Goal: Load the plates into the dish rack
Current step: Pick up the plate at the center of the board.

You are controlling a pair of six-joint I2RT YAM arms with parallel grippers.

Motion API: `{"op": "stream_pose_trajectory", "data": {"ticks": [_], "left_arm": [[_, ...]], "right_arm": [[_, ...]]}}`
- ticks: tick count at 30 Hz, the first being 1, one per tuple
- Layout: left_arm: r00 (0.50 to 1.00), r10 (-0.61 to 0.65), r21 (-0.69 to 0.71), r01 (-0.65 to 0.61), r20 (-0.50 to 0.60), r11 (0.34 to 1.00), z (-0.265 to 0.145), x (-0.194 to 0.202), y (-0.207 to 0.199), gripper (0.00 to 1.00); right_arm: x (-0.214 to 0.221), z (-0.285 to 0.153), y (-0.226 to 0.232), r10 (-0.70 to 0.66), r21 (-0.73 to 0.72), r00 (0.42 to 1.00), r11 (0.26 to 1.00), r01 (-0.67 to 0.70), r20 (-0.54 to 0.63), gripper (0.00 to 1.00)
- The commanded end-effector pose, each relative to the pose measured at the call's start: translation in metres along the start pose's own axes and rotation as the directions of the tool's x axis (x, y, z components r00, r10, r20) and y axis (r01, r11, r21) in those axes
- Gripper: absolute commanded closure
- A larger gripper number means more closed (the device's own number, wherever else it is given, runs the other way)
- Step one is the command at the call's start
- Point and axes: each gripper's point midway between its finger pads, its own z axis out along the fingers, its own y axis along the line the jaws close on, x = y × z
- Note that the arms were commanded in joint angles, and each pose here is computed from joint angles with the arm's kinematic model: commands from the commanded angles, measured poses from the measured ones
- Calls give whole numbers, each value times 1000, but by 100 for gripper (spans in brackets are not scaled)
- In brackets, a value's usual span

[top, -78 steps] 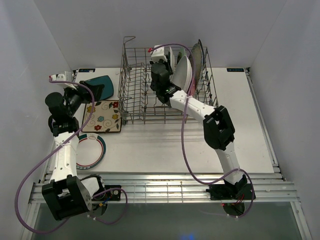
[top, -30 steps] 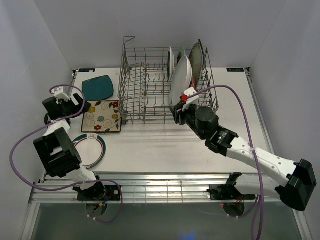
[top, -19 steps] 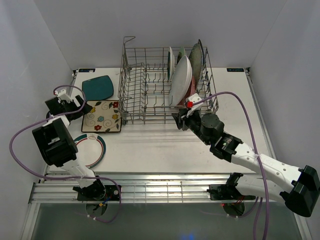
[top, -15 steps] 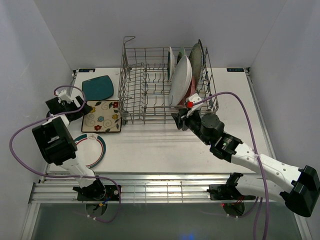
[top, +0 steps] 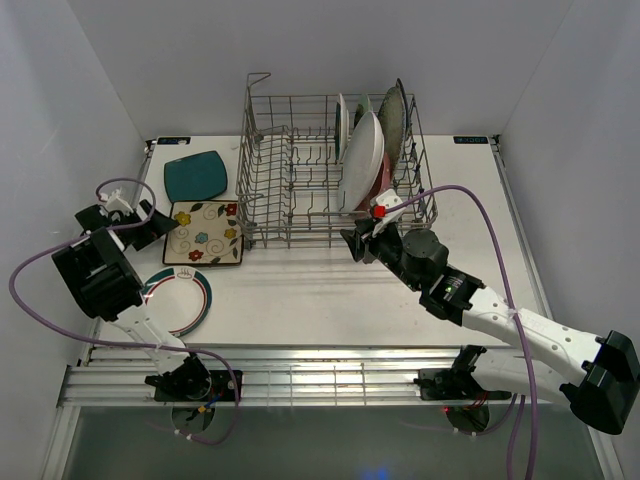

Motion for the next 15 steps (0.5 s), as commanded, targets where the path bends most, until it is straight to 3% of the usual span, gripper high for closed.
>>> {"op": "stream_pose_trajectory", "data": {"ticks": [1,9,15], "left_arm": [[1000,15,146,-15,4,989,-4,-8,-17,2],[997,-65,237,75,-48,969,0,1,-12,3],[994,-89,258,104,-69,960,3,7,-12,13]], "right_arm": [[-20,-2,6,26,-30,997,999,-24,71,52],[-22,-2,7,28,-36,997,999,-26,72,52],[-19,0,8,27,-39,997,999,-24,66,51]]}}
